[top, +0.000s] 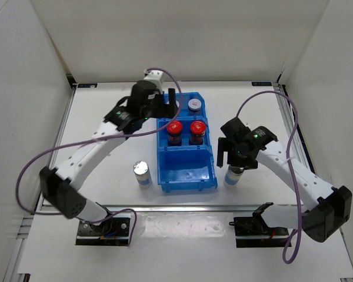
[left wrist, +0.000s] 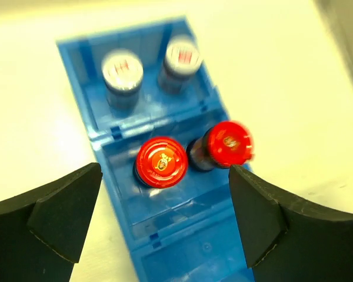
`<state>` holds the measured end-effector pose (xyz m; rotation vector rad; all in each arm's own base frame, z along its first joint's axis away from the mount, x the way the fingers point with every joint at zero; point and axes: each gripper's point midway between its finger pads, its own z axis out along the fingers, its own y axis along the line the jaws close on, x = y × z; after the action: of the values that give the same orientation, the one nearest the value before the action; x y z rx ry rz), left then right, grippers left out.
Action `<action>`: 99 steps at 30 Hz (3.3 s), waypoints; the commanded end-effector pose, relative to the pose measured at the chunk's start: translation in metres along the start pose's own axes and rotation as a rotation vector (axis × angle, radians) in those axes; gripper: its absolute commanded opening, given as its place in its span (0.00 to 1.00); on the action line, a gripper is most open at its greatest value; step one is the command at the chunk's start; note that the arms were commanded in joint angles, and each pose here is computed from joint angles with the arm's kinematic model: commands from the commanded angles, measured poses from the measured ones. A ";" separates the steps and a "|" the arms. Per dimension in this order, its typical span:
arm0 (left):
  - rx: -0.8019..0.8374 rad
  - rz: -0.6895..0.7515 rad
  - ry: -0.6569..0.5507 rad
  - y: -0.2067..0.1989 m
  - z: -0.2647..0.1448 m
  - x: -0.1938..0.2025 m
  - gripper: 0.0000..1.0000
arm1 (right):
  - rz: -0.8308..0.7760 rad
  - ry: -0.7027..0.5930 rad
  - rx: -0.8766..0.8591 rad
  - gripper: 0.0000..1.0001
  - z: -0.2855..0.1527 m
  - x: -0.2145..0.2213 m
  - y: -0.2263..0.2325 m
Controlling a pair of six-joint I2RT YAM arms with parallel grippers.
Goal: Organize the condiment bottles
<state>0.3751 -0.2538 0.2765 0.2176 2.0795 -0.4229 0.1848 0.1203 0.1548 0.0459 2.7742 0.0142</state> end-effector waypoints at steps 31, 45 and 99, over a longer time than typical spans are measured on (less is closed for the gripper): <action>-0.110 -0.114 -0.044 0.075 -0.141 0.104 1.00 | -0.098 -0.217 -0.283 0.00 -0.053 -0.037 0.091; -0.047 -0.069 0.081 0.066 -0.140 0.132 1.00 | -0.199 -0.041 -0.151 0.16 0.026 -0.020 0.125; 0.086 -0.075 0.162 -0.046 -0.118 0.061 0.24 | -0.015 -0.472 -0.072 1.00 -0.107 -0.072 0.026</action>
<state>0.2380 -0.2345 0.2793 0.2528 2.2823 -0.4735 0.2166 0.1566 0.2760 -0.0456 2.3252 0.1088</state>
